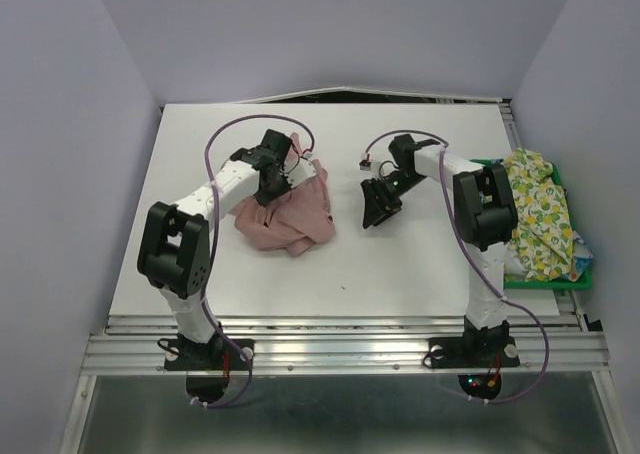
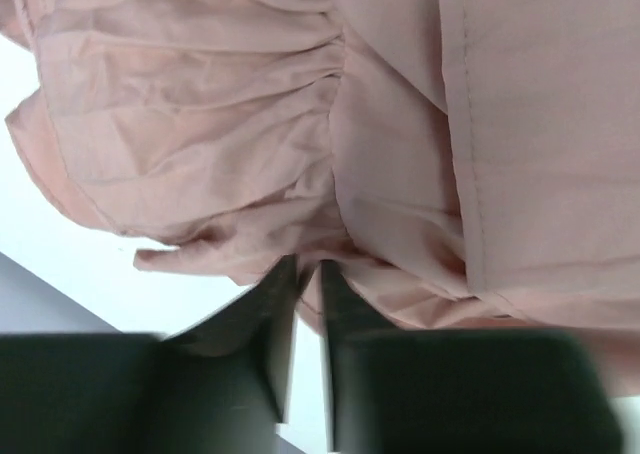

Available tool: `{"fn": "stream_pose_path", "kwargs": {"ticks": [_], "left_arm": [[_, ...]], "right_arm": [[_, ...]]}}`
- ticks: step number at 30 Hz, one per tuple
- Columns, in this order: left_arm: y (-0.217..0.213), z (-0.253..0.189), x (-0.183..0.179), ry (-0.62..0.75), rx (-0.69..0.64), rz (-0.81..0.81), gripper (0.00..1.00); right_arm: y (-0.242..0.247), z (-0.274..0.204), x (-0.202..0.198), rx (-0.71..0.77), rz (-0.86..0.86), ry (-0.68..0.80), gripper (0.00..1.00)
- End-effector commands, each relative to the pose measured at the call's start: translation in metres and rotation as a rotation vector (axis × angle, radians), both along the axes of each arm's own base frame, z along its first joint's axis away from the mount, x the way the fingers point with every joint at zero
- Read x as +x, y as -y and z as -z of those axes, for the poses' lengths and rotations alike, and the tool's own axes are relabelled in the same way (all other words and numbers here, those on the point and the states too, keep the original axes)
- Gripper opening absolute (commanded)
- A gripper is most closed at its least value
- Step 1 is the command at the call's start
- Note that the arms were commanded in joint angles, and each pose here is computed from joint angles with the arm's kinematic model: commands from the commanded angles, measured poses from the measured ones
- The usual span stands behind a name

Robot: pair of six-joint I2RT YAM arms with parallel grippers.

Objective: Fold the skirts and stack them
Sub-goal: Fold the skirt

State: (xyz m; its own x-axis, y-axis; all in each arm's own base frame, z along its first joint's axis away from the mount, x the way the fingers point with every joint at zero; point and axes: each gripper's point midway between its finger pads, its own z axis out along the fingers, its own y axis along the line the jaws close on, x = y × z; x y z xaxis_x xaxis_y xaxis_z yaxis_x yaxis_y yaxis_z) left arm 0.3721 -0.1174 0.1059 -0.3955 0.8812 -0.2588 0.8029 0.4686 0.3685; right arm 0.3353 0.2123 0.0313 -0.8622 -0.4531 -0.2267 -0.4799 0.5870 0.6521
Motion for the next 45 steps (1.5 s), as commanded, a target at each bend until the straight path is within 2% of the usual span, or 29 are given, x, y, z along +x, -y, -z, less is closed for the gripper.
{"fn": "stream_pose_path", "kwargs": {"ticks": [1,2,6,8,11,14,15,19,21,23,28,35,45], "left_arm": [[0.003,-0.009,0.012,0.044,-0.001,0.003,0.41],[0.0,-0.016,0.015,0.063,-0.012,-0.01,0.5],[-0.007,-0.05,0.023,0.117,-0.106,-0.041,0.67],[-0.022,-0.076,0.032,0.174,-0.161,-0.101,0.68],[-0.025,-0.098,0.031,0.17,-0.31,-0.123,0.68],[-0.039,-0.102,0.024,0.102,-0.458,-0.165,0.68],[-0.047,-0.101,0.019,0.057,-0.546,-0.21,0.68],[-0.055,-0.089,-0.002,-0.115,-0.776,-0.281,0.68],[-0.051,-0.073,-0.015,-0.202,-0.807,-0.284,0.66],[-0.047,-0.067,-0.024,-0.228,-0.82,-0.26,0.66],[-0.038,-0.043,-0.057,-0.32,-0.836,-0.206,0.65],[-0.039,-0.018,-0.064,-0.343,-0.825,-0.233,0.65],[-0.048,-0.013,-0.056,-0.279,-0.791,-0.293,0.66]], "right_arm": [[0.009,-0.012,0.021,-0.079,-0.049,0.163,0.65],[0.008,-0.02,0.026,-0.072,-0.048,0.186,0.66],[-0.003,-0.053,0.043,-0.025,-0.008,0.249,0.66],[-0.015,-0.074,0.054,0.04,0.03,0.281,0.63],[-0.033,-0.105,0.062,0.118,0.034,0.368,0.62],[-0.065,-0.131,0.071,0.152,-0.037,0.535,0.58],[-0.084,-0.143,0.072,0.15,-0.102,0.624,0.56],[-0.131,-0.151,0.06,0.104,-0.311,0.83,0.54],[-0.145,-0.151,0.062,0.058,-0.367,0.924,0.52],[-0.17,-0.152,0.052,0.064,-0.423,0.963,0.52],[-0.193,-0.145,0.054,0.066,-0.427,0.962,0.52],[-0.216,-0.136,0.063,0.095,-0.422,1.005,0.51],[-0.234,-0.115,0.03,0.089,-0.453,0.894,0.52]]}}
